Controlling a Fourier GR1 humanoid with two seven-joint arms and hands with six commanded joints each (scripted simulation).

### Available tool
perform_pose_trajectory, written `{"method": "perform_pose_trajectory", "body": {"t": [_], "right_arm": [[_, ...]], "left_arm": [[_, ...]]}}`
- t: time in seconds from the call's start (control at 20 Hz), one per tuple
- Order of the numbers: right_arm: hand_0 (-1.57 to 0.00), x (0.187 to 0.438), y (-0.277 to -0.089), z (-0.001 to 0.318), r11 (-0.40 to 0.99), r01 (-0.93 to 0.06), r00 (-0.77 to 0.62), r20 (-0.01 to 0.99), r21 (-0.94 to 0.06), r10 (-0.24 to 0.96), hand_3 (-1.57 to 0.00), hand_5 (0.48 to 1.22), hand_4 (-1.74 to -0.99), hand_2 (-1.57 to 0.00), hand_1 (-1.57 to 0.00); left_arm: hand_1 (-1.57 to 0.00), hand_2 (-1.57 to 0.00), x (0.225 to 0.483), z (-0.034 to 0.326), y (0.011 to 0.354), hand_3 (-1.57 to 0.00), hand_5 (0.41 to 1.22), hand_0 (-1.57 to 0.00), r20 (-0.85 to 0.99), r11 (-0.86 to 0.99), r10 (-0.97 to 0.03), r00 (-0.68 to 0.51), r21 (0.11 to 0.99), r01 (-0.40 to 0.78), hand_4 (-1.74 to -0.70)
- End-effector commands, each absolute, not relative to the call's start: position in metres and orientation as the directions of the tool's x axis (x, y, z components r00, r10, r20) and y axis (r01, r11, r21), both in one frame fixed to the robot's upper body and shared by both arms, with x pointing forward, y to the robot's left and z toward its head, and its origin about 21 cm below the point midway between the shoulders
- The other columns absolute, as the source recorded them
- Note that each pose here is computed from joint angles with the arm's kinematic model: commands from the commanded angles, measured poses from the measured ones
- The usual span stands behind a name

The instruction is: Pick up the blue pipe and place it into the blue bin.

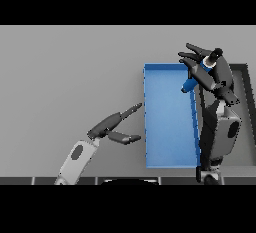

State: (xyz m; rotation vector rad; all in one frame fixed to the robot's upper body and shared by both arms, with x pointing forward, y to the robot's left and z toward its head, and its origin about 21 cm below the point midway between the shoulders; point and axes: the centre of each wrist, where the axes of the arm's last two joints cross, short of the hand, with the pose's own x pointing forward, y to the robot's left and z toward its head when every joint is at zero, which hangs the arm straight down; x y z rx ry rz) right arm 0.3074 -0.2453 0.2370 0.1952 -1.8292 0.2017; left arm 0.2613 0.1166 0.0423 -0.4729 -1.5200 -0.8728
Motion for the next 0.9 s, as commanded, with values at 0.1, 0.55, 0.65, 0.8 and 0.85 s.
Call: {"method": "perform_pose_trajectory", "body": {"t": [0.1, 0.55, 0.65, 0.8, 0.85], "right_arm": [[-1.57, 0.306, -0.259, 0.205, 0.986, -0.164, -0.148, 0.989, -0.032, 0.007, -1.57, 1.221, -1.499, -1.57, -1.57], [-1.57, 0.286, -0.271, 0.115, 0.999, 0.024, 0.206, 0.978, -0.031, 0.025, -1.57, 1.221, -1.499, -1.57, -1.57], [-1.57, 0.282, -0.272, 0.099, 0.999, 0.037, 0.278, 0.96, -0.002, -0.009, -1.57, 1.221, -1.498, -1.57, -1.57], [-1.57, 0.28, -0.272, 0.086, 0.999, 0.039, 0.373, 0.927, 0.013, -0.026, -1.01, 1.221, -1.585, -1.57, -1.57], [-1.57, 0.279, -0.271, 0.084, 0.999, 0.043, 0.39, 0.92, 0.017, -0.033, -0.8, 1.221, -1.616, -1.57, -1.57]], "left_arm": [[0.0, 0.0, 0.262, 0.041, 0.118, 0.0, 0.462, 0.0, 0.966, 0.629, -0.195, -0.172, 0.258, 0.734, -0.94], [0.0, 0.0, 0.266, 0.04, 0.118, 0.0, 0.467, 0.0, 0.958, 0.641, -0.209, -0.197, 0.286, 0.713, -0.93], [0.0, 0.0, 0.266, 0.039, 0.118, 0.0, 0.474, 0.0, 0.956, 0.639, -0.203, -0.211, 0.293, 0.711, -0.92], [0.0, 0.0, 0.265, 0.04, 0.12, 0.0, 0.48, 0.0, 0.955, 0.64, -0.212, -0.208, 0.296, 0.709, -0.92], [0.0, 0.0, 0.265, 0.04, 0.119, 0.0, 0.481, 0.0, 0.956, 0.644, -0.204, -0.211, 0.294, 0.706, -0.92]]}}
